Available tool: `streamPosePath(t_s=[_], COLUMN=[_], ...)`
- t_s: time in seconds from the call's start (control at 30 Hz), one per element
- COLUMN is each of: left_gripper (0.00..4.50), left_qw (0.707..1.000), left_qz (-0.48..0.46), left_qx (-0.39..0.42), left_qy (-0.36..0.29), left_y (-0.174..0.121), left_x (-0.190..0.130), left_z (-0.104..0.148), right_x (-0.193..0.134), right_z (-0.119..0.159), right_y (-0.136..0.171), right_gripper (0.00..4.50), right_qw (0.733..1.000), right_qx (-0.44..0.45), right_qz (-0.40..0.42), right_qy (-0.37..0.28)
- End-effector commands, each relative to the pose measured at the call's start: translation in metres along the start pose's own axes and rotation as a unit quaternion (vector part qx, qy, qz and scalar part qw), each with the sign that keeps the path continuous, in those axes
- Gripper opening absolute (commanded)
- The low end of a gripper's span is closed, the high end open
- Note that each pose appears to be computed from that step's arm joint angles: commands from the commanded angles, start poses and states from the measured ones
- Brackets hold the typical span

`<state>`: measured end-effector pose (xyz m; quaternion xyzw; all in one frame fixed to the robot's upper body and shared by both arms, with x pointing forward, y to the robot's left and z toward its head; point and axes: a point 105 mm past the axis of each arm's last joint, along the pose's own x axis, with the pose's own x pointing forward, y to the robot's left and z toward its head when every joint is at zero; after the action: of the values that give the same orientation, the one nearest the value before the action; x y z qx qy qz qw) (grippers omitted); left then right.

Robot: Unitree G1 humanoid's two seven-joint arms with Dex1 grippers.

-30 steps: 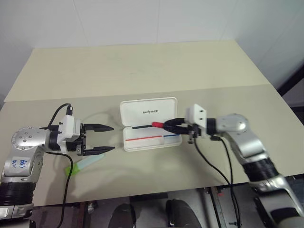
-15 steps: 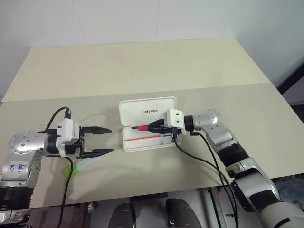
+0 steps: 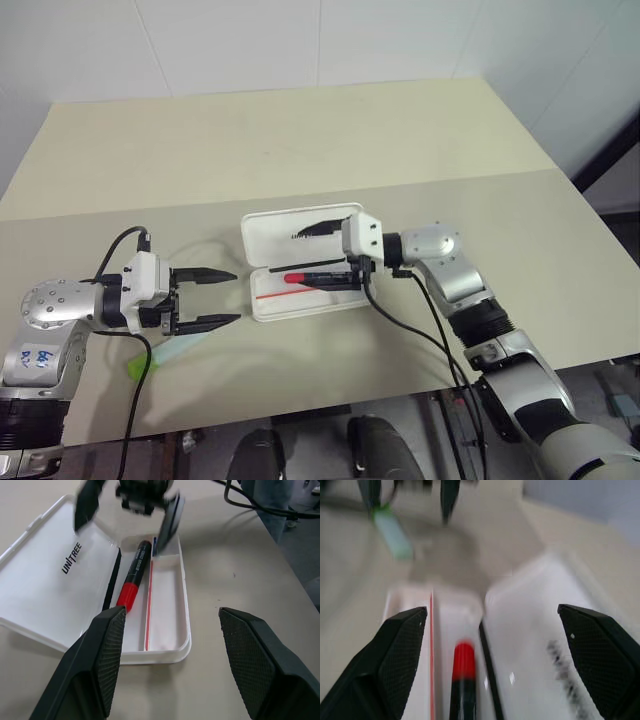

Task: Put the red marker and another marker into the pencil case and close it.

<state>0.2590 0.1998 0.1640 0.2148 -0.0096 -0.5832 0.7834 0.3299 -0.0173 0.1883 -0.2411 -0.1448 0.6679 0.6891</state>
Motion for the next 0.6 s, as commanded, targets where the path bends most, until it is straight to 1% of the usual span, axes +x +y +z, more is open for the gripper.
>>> streamPosePath(t_s=[0.03,0.1,0.17,0.27,0.4,0.53,0.6], left_gripper=[3.17,3.17,3.17,3.17,3.17,3.17,3.17], left_qw=[1.0,0.999,0.999,0.998,0.996,0.993,0.991], left_qz=[0.018,0.034,0.049,0.062,0.077,0.088,0.084], left_qx=[0.016,0.008,-0.002,-0.01,-0.031,-0.059,-0.08], left_qy=[-0.003,0.004,0.006,0.017,0.039,0.051,0.07], left_y=[-0.001,-0.004,-0.007,-0.01,-0.018,-0.026,-0.038], left_x=[-0.009,-0.016,-0.022,-0.03,-0.044,-0.05,-0.054], left_z=[0.01,0.007,0.005,0.001,-0.014,-0.025,-0.039], right_x=[-0.019,-0.04,-0.055,-0.078,-0.115,-0.129,-0.132], right_z=[0.025,0.035,0.037,0.031,0.013,0.018,0.023], right_y=[0.011,0.028,0.037,0.04,0.039,0.035,0.037], right_gripper=[4.47,4.47,4.47,4.47,4.47,4.47,4.47], right_qw=[0.998,0.995,0.994,0.994,0.993,0.992,0.992], right_qx=[0.023,0.049,0.069,0.094,0.103,0.099,0.097], right_qz=[0.011,0.032,0.03,0.001,-0.056,-0.081,-0.076], right_qy=[-0.058,-0.081,-0.08,-0.058,-0.004,-0.002,-0.004])
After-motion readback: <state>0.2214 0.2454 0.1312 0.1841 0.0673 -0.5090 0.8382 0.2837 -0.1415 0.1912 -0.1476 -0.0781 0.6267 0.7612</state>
